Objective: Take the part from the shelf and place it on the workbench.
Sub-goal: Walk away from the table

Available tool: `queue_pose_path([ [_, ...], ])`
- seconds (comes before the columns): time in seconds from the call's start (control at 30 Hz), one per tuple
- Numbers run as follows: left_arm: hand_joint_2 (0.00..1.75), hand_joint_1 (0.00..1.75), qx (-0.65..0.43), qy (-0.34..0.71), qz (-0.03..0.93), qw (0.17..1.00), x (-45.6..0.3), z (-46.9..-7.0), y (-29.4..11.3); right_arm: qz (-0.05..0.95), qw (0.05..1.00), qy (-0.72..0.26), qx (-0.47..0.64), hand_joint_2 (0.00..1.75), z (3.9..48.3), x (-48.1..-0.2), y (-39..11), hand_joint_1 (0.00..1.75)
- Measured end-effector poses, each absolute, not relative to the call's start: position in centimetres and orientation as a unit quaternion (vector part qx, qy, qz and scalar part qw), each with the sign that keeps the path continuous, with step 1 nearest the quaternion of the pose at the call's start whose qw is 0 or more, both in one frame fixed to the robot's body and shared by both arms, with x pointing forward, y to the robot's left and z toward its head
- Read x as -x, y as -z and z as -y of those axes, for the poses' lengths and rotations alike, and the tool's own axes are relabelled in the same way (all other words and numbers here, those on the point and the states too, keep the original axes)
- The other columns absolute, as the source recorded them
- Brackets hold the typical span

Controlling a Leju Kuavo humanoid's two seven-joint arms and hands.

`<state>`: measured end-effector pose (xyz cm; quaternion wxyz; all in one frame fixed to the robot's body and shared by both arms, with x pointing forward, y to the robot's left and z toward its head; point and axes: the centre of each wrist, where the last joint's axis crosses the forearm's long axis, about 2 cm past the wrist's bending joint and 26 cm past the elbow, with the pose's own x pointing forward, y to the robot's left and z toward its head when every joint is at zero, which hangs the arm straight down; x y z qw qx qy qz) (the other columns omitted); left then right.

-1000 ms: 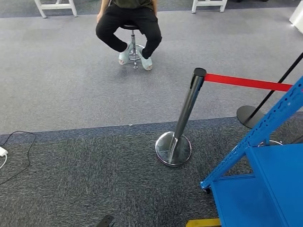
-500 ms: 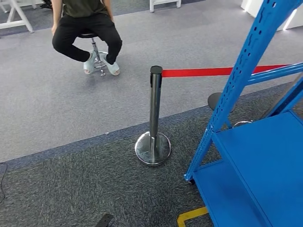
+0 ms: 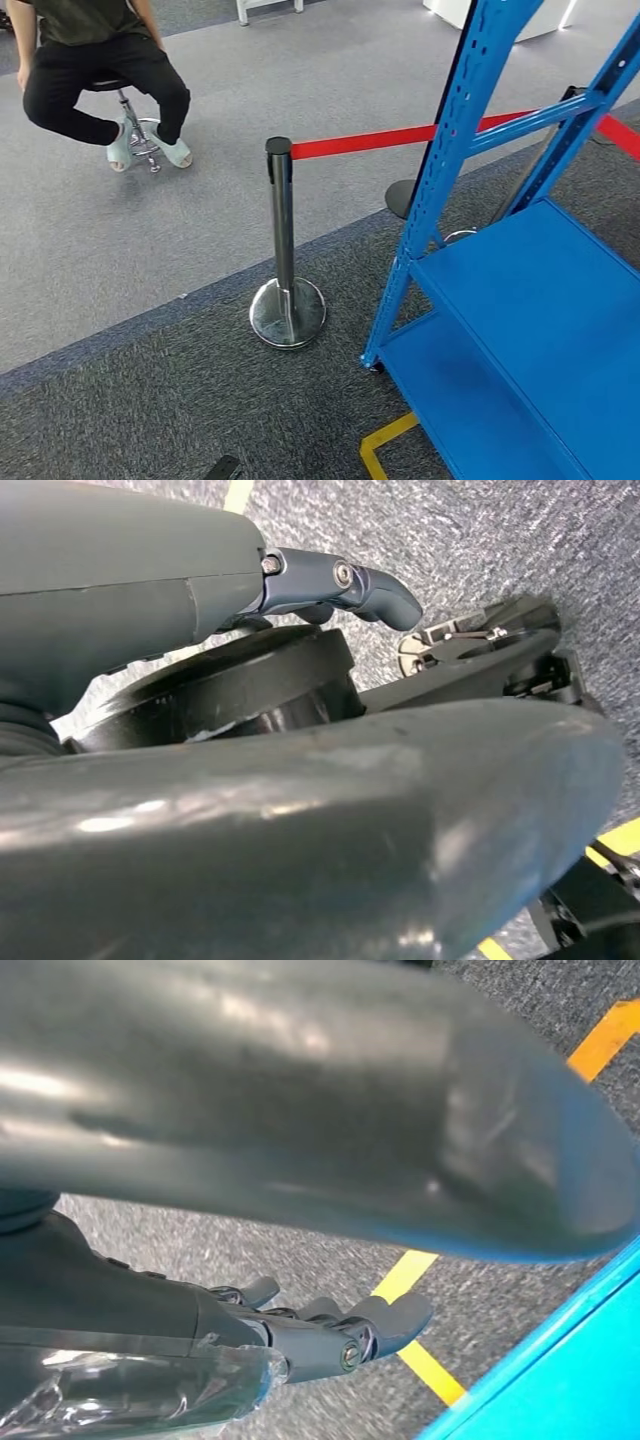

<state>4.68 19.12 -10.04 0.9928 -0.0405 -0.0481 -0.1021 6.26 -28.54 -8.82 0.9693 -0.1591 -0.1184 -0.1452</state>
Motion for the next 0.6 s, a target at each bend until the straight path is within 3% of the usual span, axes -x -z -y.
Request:
queue_pose_path([
  [0.6,0.00,0.00,0.037,0.110,0.052,0.992,-5.12,-19.25,10.00,0.121,0.969,0.147,0.157,0.00,28.45,-6.50,8.78,0.00],
])
